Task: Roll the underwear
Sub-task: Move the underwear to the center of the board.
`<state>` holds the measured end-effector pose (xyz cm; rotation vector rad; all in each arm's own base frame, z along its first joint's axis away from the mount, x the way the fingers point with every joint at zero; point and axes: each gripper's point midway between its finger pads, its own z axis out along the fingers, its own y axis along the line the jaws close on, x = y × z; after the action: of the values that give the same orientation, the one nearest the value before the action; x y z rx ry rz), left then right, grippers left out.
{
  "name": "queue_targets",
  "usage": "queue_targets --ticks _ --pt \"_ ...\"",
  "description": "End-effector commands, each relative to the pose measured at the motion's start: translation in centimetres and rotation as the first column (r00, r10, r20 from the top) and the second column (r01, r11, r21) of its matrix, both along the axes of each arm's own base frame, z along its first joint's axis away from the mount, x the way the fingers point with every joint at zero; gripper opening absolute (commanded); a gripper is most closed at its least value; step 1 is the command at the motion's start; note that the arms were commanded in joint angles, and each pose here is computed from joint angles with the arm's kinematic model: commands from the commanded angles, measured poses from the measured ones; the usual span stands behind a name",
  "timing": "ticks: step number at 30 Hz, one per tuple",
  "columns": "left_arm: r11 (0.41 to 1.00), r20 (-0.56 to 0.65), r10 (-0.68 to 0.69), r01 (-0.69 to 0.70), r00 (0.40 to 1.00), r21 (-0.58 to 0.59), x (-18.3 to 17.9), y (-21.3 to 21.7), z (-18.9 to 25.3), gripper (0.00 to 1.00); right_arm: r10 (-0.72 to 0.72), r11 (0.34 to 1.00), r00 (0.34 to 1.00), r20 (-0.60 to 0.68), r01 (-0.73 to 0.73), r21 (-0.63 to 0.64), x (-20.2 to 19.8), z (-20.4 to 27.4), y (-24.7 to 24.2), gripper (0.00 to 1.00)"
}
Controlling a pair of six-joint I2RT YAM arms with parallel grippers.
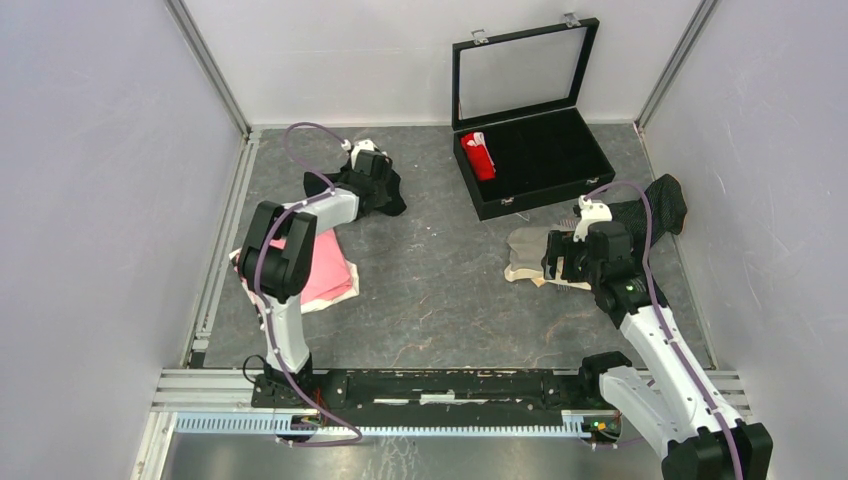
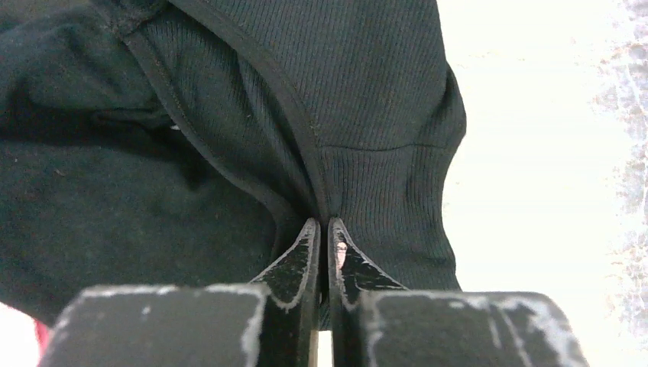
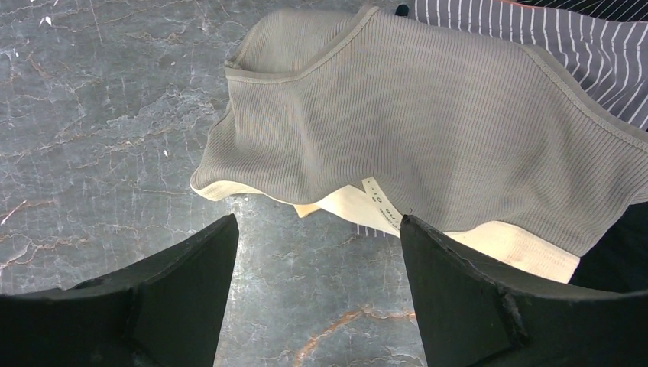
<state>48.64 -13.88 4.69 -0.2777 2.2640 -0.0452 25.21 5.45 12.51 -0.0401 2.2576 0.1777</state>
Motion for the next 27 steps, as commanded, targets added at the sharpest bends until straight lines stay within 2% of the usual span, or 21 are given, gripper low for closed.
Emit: queue_targets --ticks 1,6,11,14,16,20,21,22,23,27 --pt "0.996 0.086 -0.068 0.072 0.994 -0.051 -0.8 -1.1 4.4 0.02 0.004 1.0 0.999 0.049 -0.005 0.007 0.6 0.8 0.1 0.83" --pt "0.977 0.164 -0.148 0.17 0.975 -0.132 -4.6 -4.1 8.6 0.02 -0.003 1.0 0.998 0.07 0.002 0.019 0.7 1.2 0.1 0.83" --pt "0.924 0.21 -0.311 0.347 0.927 -0.159 -11.8 -10.2 10.8 0.02 -0.018 0.999 0.996 0.091 0.014 0.044 0.9 1.6 0.3 0.83" --pt "0.86 0.189 -0.452 0.482 0.872 -0.168 -17.8 -14.0 9.6 0.02 -0.003 0.997 0.995 0.101 -0.005 0.078 0.9 1.8 0.9 0.83" --pt "0.796 0.169 -0.552 0.576 0.817 -0.185 -22.3 -16.4 8.4 0.02 0.015 0.995 0.994 0.111 -0.025 0.092 0.8 2.0 1.3 0.83" --pt "0.715 0.1 -0.665 0.67 0.74 -0.202 -29.5 -16.8 5.0 0.03 0.065 0.992 0.989 0.135 -0.079 0.102 0.6 1.9 2.0 0.83" --pt "0.709 0.083 -0.671 0.67 0.737 -0.22 -30.8 -16.5 4.5 0.08 0.079 0.991 0.987 0.143 -0.094 0.1 0.5 1.9 2.2 0.83" --pt "0.713 0.052 -0.672 0.664 0.739 -0.227 -31.9 -15.6 3.7 0.23 0.088 0.99 0.985 0.147 -0.103 0.099 0.5 1.8 2.3 0.83" --pt "0.718 0.048 -0.663 0.653 0.747 -0.24 -32.6 -14.9 3.5 0.33 0.095 0.989 0.984 0.149 -0.11 0.099 0.4 1.8 2.3 0.84" --pt "0.793 0.126 -0.535 0.548 0.835 -0.265 -32.3 -11.3 5.5 0.68 0.129 0.982 0.979 0.156 -0.148 0.118 0.3 1.5 3.0 0.86"
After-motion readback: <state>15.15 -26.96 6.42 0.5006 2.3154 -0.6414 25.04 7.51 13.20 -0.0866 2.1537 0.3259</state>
